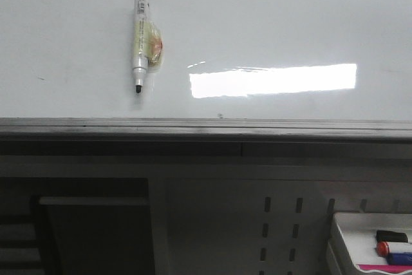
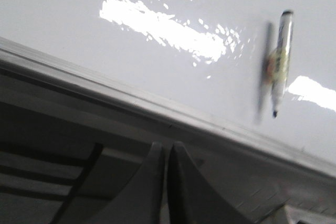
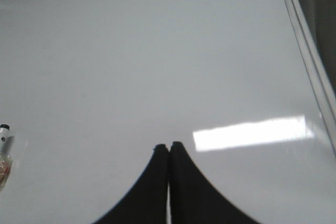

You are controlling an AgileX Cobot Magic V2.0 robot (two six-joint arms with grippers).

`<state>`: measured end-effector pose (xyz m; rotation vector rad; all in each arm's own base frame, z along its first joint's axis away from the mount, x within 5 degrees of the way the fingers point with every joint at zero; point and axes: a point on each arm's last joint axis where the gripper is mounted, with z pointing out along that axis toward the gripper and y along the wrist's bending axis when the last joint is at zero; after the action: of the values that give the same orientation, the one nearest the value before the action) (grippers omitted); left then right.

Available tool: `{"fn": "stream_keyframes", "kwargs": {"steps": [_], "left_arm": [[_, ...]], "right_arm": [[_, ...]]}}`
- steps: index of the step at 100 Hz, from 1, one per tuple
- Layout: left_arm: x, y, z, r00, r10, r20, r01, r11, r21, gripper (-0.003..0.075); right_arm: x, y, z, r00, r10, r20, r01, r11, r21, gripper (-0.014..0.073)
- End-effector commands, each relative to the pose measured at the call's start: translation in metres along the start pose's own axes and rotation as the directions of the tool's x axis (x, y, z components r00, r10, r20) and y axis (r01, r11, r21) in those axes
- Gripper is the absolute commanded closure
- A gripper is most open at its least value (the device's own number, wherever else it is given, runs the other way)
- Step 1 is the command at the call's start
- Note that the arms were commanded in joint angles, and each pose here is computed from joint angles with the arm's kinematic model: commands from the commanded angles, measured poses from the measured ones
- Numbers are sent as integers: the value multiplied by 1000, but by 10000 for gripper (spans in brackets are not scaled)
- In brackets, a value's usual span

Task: Write number 4 on whiteboard

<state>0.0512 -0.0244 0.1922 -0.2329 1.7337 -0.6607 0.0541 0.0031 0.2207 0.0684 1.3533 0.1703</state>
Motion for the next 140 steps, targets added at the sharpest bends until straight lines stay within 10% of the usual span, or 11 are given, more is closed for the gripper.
{"fn": "stream_keyframes", "kwargs": {"steps": [1,26,62,78,93,140], "left_arm": [[-1,5,0,987,-126,102,125,992,11,741],[-7,-4,-2,950,-301,82,294,951,92,741],[-56,-37,6,979,188,-82,-187,982,18,733],[-74,-46,30,901,377,-213,-374,926,53,496],[-89,-55,55,918,298,-261,-288,955,76,236],[-89,-96,133,836,361,-412,-244,919,310,335]], "right_arm": [[8,-2,-1,995,92,-38,-91,996,25,659],[-10,0,0,960,275,-52,-273,961,44,659],[-62,7,28,950,77,-303,-51,994,93,659],[-75,12,41,945,65,-319,-49,997,59,569],[-78,16,45,924,59,-378,-56,998,20,311],[-76,22,51,908,46,-417,-67,997,-37,195]]}}
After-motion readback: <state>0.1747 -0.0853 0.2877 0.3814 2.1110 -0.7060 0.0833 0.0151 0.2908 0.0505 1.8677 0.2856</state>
